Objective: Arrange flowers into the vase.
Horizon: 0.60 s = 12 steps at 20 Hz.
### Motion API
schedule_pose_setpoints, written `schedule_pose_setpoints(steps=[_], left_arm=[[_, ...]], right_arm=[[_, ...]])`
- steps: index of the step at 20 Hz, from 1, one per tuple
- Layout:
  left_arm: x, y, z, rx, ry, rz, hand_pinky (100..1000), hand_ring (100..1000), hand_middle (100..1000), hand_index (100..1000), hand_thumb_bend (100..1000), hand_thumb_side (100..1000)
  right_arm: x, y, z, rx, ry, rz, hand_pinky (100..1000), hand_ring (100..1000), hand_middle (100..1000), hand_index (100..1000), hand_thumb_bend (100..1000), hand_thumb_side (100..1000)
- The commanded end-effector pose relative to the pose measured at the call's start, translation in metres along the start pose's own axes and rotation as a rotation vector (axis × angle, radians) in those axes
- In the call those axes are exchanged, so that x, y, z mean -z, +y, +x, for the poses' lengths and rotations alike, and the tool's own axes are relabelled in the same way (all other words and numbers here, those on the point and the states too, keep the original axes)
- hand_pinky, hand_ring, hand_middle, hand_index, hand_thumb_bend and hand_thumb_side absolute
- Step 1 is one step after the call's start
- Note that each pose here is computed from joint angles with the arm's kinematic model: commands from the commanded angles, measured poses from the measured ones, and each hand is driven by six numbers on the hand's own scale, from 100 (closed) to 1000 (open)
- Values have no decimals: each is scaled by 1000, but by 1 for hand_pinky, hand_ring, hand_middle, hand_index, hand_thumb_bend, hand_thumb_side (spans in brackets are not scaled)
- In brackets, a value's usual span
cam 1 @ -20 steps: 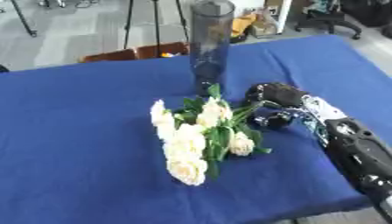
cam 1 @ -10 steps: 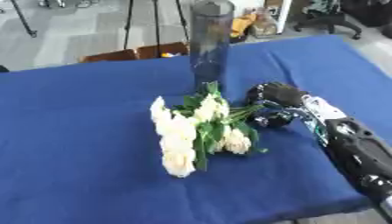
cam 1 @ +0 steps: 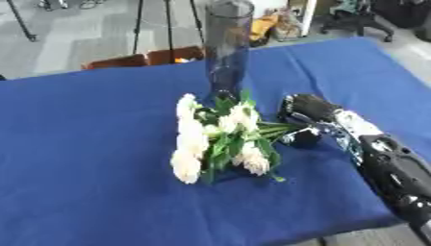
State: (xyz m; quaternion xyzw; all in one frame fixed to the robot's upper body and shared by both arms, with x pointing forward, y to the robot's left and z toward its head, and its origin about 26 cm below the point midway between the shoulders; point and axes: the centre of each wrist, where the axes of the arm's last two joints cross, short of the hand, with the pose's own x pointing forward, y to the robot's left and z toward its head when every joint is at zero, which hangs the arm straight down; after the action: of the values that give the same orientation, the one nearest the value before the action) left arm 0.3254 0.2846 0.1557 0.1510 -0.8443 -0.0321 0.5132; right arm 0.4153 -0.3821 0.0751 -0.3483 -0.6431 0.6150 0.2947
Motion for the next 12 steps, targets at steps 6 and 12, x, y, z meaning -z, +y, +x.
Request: schedule_pose_setpoints(steps=[6, 12], left_arm=[[4, 3, 6, 9, -28, 2, 497, 534, 507, 687, 411, 766], [4, 3, 6, 10, -27, 2, 497, 534, 507, 686, 411, 765]], right_arm=[[1, -24, -6, 0, 50, -190, 100, 129, 100, 266, 542, 518], [2, -28, -4, 10, 47, -222, 231, 499, 269, 450, 484, 473]])
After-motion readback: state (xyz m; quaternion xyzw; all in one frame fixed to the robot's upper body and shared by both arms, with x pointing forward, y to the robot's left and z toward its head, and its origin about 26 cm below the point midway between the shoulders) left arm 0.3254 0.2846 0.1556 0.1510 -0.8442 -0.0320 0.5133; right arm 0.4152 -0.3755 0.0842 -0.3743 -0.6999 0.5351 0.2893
